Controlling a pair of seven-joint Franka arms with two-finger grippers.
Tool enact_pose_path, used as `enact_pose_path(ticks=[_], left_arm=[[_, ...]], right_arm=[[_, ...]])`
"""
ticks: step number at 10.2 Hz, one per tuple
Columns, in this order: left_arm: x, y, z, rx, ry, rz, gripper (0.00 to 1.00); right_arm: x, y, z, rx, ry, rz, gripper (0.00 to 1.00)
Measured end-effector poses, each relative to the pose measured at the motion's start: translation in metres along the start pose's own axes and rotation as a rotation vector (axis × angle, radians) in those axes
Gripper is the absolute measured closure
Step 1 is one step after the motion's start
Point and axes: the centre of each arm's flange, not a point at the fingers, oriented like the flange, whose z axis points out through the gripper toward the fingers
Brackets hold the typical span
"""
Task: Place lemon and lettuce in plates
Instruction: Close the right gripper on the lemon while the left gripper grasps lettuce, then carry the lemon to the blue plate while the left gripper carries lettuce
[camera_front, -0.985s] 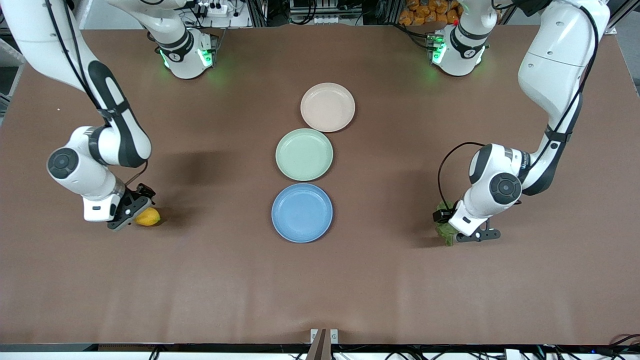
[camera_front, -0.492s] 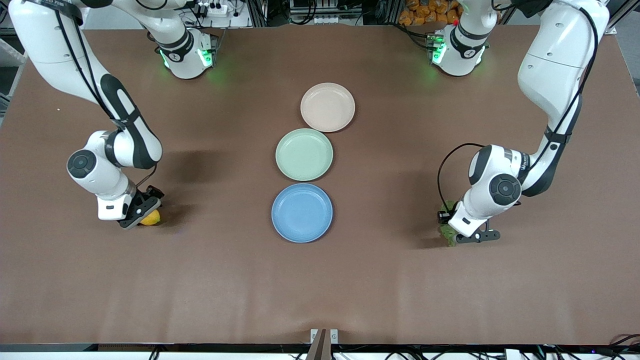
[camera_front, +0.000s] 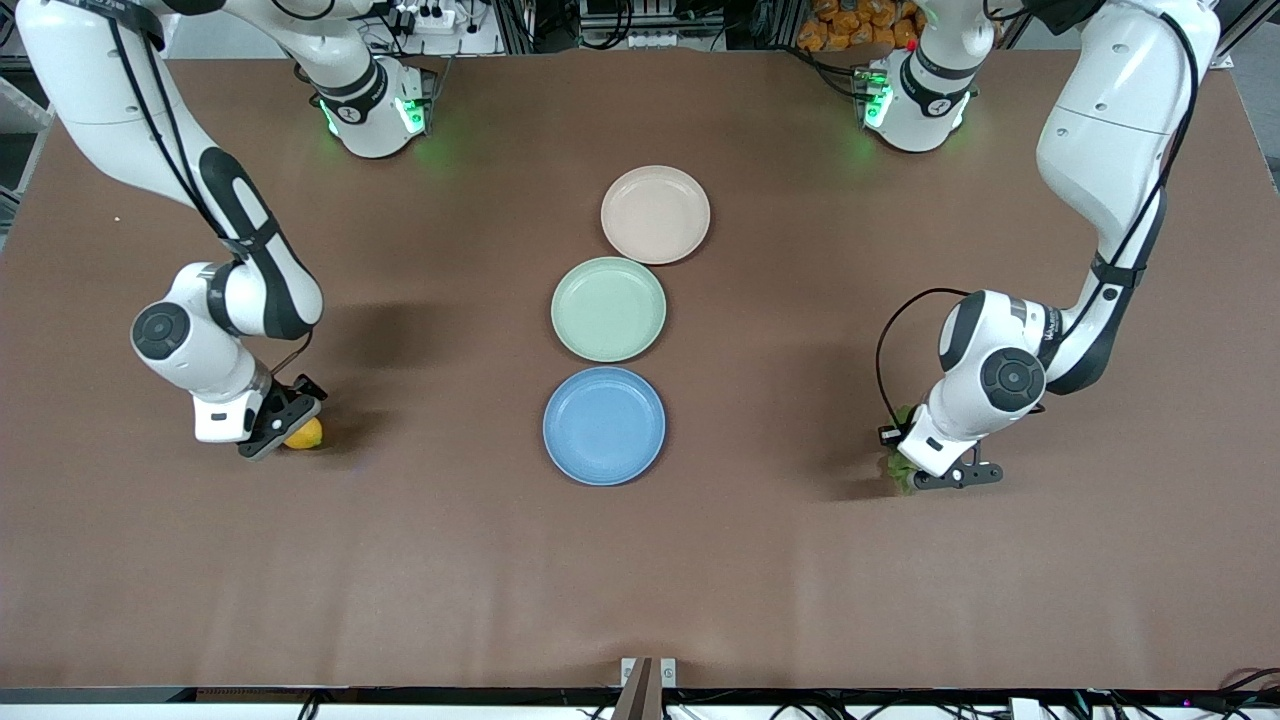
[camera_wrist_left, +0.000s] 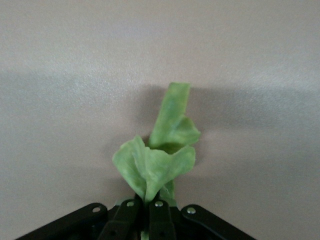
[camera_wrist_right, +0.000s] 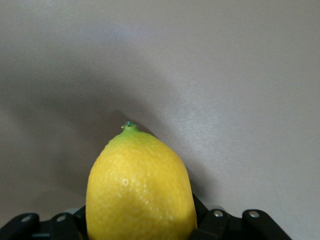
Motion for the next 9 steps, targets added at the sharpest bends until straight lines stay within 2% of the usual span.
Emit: enact_pose_path(ticks=[2, 4, 5, 9], left_arm=[[0.0, 0.011, -0.021, -0.004, 0.015, -0.041, 0.97], [-0.014, 0.04, -0.045, 0.007, -0.017, -0.067, 0.97], [-0.027, 0.058, -0.058, 0.012, -0.032, -0.085, 0.97], [-0.11, 0.156, -0.094, 0.034, -0.11, -0.175, 0.97]], right_arm=[[0.006, 0.019, -0.027, 0.068, -0.044, 0.084, 0.42], [0.019, 0.017, -0.051, 0.161, -0.028, 0.236, 0.42], [0.033, 0.007, -0.056, 0.182, -0.019, 0.298, 0.42], [0.124, -0.068, -0.073, 0.182, -0.018, 0.485, 0.42]])
